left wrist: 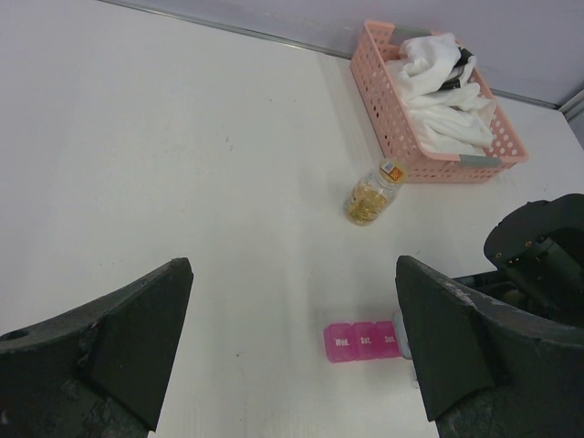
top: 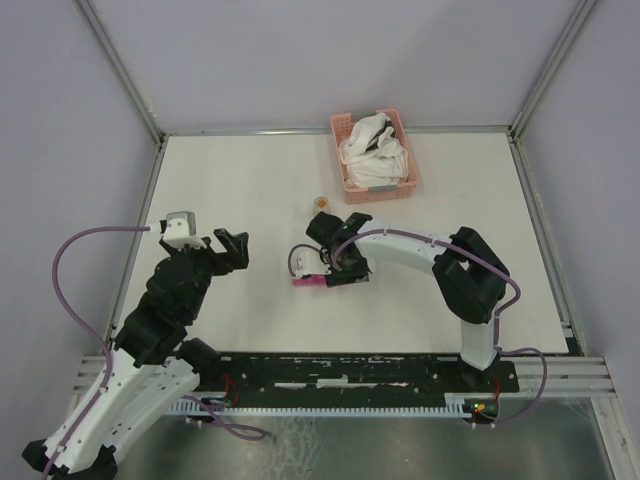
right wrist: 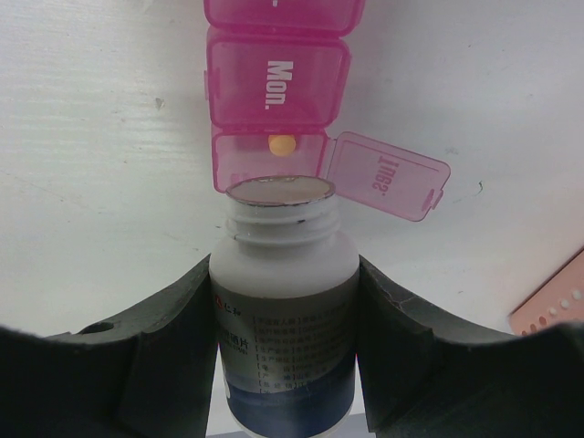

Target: Sort the pills into containers

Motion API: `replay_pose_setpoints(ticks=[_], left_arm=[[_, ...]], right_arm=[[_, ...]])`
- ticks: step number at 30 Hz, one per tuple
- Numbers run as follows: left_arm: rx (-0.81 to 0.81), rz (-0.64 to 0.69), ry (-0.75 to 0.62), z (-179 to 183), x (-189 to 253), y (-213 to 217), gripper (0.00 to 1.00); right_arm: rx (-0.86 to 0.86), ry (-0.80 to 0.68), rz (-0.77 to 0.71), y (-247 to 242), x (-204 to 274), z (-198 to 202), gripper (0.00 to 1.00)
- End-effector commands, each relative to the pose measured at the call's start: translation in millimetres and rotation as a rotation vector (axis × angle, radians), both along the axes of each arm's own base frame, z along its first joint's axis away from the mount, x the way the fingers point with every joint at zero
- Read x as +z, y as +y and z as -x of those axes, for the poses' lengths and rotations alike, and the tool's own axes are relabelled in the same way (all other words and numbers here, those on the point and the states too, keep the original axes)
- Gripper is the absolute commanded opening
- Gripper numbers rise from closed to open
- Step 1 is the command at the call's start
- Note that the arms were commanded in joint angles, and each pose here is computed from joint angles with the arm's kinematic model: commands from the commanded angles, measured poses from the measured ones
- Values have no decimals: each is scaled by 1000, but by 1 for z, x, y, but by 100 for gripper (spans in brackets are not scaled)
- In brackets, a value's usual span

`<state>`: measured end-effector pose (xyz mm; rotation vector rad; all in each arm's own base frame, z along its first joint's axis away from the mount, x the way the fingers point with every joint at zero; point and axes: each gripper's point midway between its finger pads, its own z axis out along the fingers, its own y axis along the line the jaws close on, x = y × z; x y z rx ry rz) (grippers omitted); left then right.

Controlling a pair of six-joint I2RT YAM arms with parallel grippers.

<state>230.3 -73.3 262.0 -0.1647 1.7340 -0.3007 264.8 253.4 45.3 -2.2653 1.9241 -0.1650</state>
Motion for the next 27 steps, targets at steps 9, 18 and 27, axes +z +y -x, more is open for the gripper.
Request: replay_pose_setpoints(ticks=[9,18,27], left_arm=[[-10,-19,-31,-2,7,0,99],[-9,-19,-32,-2,8,0,99],[-13,-19,-31,-2,7,0,99]], right_arm=[[13,-48,12,5,9,-9,1],[23,-51,27,5,8,-8,1],[27,-58,37,5,8,-9,1]])
